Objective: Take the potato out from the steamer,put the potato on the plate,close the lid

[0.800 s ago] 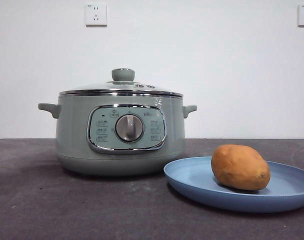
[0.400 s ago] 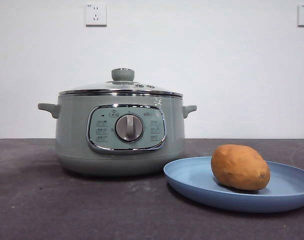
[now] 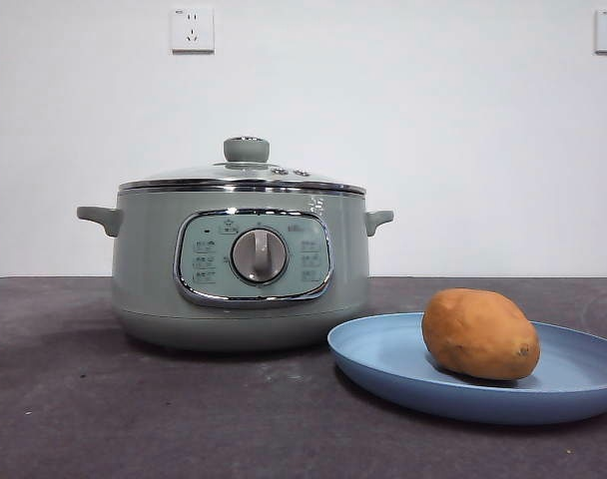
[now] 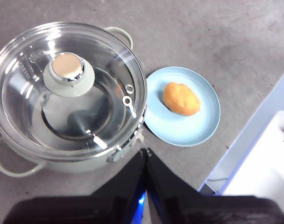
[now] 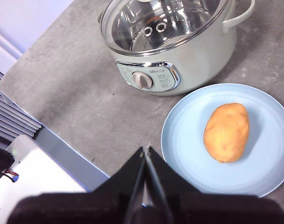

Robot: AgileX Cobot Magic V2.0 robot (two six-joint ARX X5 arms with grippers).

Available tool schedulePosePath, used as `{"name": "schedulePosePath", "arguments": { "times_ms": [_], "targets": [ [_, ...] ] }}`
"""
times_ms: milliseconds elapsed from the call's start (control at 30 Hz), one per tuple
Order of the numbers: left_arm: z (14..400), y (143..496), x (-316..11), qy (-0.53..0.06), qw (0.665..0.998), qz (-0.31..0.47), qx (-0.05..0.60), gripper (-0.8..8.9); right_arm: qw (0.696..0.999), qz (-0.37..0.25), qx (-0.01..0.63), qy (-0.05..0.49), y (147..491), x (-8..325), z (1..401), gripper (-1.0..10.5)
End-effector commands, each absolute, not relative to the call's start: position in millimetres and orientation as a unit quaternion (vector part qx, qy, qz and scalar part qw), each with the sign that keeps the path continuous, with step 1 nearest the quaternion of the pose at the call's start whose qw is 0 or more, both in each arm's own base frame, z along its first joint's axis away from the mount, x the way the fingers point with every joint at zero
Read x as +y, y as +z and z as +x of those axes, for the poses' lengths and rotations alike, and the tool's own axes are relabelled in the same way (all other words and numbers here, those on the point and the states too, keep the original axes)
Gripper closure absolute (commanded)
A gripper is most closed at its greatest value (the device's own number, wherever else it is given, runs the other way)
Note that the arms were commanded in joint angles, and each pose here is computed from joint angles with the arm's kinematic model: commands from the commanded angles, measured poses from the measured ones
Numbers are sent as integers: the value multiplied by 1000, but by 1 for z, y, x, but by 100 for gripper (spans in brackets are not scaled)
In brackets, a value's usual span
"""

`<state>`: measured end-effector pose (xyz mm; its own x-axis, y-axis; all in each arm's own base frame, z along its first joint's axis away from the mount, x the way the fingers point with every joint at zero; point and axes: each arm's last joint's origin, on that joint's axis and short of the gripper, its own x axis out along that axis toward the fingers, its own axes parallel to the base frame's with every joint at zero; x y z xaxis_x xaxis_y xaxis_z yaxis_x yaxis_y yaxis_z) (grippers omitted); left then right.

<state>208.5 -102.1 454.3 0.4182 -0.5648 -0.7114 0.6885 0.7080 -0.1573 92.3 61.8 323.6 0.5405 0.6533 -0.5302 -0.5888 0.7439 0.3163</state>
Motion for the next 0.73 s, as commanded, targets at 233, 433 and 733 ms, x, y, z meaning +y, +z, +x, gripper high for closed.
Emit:
{"name": "schedulePosePath", "arguments": {
  "times_ms": [233, 433, 733],
  "targets": [
    [174, 502, -48, -288, 932, 68, 210, 817, 877, 51, 320, 353, 324, 62, 92, 945],
    [133, 519, -20, -218, 967, 86, 102, 817, 877, 51, 320, 353, 324, 62, 92, 945],
    [107, 452, -5, -133, 986, 100, -17, 817, 877, 52, 320, 354, 324, 62, 92, 945]
  ]
}}
